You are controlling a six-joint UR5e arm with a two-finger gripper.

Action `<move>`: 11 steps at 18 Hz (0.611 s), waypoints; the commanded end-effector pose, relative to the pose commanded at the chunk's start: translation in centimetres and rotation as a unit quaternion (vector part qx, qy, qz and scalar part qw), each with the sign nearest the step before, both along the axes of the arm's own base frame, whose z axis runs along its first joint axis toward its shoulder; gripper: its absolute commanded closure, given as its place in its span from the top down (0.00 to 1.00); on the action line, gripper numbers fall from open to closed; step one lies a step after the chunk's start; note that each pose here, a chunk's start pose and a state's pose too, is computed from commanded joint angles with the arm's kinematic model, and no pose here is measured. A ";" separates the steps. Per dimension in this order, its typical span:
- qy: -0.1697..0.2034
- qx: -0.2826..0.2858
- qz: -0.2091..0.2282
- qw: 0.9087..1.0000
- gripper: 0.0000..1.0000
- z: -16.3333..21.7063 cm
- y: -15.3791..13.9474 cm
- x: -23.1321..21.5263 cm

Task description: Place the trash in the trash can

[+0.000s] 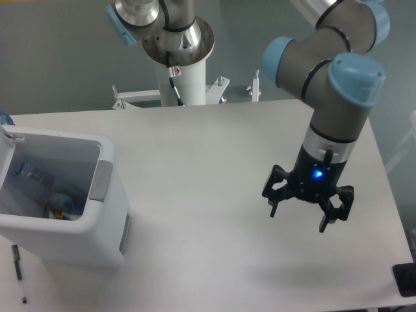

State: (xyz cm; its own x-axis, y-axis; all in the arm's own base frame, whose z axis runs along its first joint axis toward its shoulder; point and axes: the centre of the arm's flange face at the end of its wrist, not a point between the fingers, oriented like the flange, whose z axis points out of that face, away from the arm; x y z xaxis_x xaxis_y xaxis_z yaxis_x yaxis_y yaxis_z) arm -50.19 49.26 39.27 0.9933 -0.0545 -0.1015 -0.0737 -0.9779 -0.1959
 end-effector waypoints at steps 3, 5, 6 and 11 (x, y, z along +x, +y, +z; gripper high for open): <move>0.010 -0.018 -0.003 1.000 1.00 -0.1 0.1 0.2; 0.017 -0.032 -0.001 0.999 1.00 -0.3 -0.1 0.1; 0.021 -0.039 -0.002 0.999 1.00 -0.5 -0.1 0.1; 0.034 -0.045 -0.010 0.998 1.00 -0.3 0.6 0.7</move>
State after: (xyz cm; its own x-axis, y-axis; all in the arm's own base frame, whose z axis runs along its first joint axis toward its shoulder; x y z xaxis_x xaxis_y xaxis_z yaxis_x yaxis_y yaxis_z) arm -49.53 49.89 39.01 0.9830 -0.0865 -0.1620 -0.1037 -0.9895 -0.1009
